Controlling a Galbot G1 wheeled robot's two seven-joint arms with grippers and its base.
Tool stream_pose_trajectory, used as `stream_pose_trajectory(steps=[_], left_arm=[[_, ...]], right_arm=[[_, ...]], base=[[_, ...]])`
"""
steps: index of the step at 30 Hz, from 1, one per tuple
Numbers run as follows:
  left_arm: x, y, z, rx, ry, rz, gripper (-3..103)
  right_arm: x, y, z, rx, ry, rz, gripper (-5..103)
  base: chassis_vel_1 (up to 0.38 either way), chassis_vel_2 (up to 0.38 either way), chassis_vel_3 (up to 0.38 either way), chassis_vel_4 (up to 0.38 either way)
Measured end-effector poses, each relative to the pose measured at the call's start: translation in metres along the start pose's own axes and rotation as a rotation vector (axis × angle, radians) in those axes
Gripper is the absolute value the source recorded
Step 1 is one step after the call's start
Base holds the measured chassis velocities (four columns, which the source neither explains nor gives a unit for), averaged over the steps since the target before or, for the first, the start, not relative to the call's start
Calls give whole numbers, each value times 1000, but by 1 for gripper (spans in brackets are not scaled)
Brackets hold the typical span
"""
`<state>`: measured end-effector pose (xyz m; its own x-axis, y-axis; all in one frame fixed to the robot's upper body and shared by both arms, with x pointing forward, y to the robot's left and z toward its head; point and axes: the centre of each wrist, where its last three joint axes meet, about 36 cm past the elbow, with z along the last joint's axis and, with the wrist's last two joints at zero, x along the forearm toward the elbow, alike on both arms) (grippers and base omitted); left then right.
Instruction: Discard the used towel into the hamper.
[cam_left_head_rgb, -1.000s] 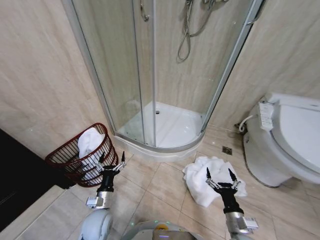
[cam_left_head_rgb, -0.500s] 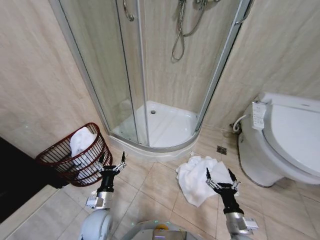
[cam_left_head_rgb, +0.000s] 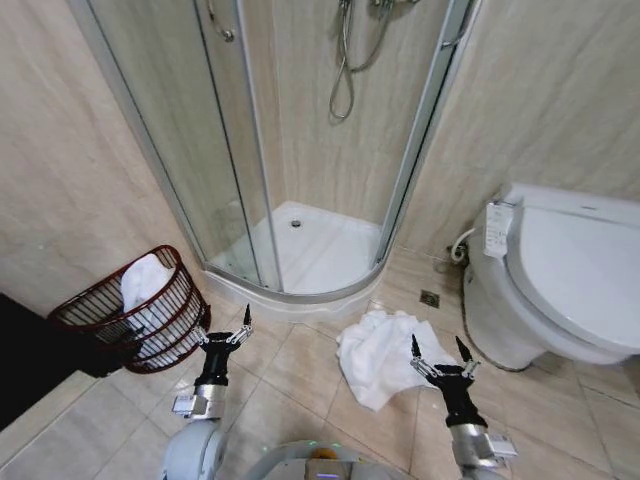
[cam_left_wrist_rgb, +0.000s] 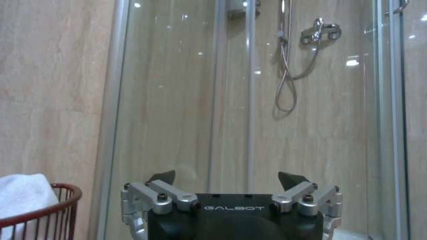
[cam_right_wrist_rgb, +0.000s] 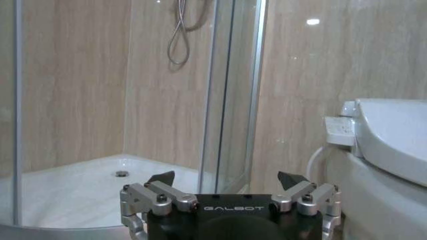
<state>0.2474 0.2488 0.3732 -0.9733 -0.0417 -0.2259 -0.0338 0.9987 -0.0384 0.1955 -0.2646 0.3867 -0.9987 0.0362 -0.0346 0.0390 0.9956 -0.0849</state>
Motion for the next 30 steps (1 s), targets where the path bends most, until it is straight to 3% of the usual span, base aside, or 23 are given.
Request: stream_pose_trajectory(steps=[22, 30], left_arm=[[0, 0, 0, 16, 9, 0, 100], [-1, -1, 1, 16, 12, 1, 100]], right_arm=[[-4, 1, 10, 3, 4, 14, 100], [-42, -8, 17, -51, 90, -20, 100]], base=[[-132, -135, 134, 133], [-11, -9, 8, 11]])
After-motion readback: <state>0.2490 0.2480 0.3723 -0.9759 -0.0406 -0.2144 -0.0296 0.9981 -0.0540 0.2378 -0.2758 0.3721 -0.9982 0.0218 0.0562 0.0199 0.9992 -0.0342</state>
